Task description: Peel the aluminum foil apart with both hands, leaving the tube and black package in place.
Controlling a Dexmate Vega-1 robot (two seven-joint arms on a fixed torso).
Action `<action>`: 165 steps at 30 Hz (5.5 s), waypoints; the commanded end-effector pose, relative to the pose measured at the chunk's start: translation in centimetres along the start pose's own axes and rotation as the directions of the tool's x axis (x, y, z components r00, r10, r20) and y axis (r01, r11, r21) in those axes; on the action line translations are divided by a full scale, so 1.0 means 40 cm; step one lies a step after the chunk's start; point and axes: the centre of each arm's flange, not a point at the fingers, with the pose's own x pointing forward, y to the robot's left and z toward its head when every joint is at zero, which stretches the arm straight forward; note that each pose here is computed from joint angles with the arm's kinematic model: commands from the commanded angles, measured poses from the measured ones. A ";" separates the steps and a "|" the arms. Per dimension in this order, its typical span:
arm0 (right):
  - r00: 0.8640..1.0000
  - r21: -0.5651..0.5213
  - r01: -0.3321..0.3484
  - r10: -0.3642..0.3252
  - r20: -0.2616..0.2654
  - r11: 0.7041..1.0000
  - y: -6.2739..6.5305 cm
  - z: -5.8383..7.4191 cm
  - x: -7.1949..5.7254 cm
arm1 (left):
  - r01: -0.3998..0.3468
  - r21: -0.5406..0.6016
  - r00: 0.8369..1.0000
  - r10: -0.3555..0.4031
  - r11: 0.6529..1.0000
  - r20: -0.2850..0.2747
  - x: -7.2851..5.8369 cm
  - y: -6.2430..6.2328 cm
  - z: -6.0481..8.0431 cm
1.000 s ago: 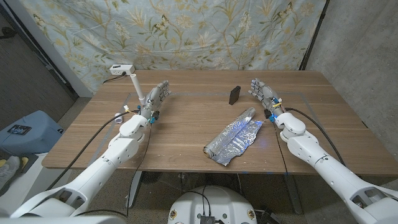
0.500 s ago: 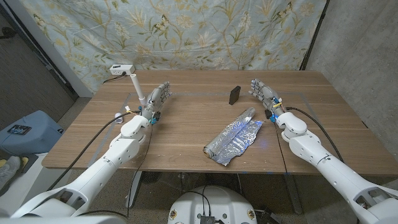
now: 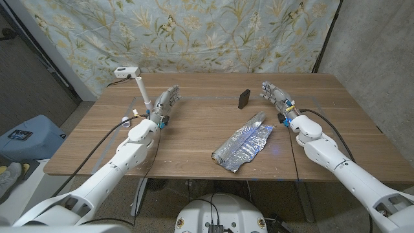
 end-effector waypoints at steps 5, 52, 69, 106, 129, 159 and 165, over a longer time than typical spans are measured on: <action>0.991 -0.382 -0.116 0.132 0.016 0.917 0.029 0.143 -0.009 | 0.007 -0.014 1.000 -0.007 1.000 0.001 0.013 -0.017 -0.005; 0.942 -0.868 -0.176 0.335 -0.012 0.465 0.134 0.297 -0.093 | 0.015 -0.019 0.999 -0.015 1.000 -0.031 0.036 -0.029 -0.026; 0.896 -0.943 -0.189 0.441 -0.052 0.273 0.170 0.310 -0.103 | 0.009 -0.023 0.999 -0.010 1.000 -0.041 0.035 -0.034 -0.038; 0.769 -0.979 -0.152 0.607 -0.201 -0.132 0.210 0.333 -0.133 | -0.023 -0.030 0.998 0.021 0.999 -0.057 0.018 -0.031 -0.056; 0.704 -0.943 -0.156 0.636 -0.316 -0.295 0.225 0.312 -0.129 | -0.011 -0.023 0.997 0.010 1.000 -0.071 0.014 -0.046 -0.055; 0.657 -0.892 -0.163 0.628 -0.416 -0.421 0.249 0.301 -0.082 | 0.004 -0.016 0.997 -0.005 1.000 -0.075 0.084 -0.052 -0.037; 0.649 -0.877 -0.171 0.619 -0.443 -0.449 0.247 0.294 -0.087 | 0.000 -0.019 0.998 -0.002 1.000 -0.070 0.102 -0.052 -0.038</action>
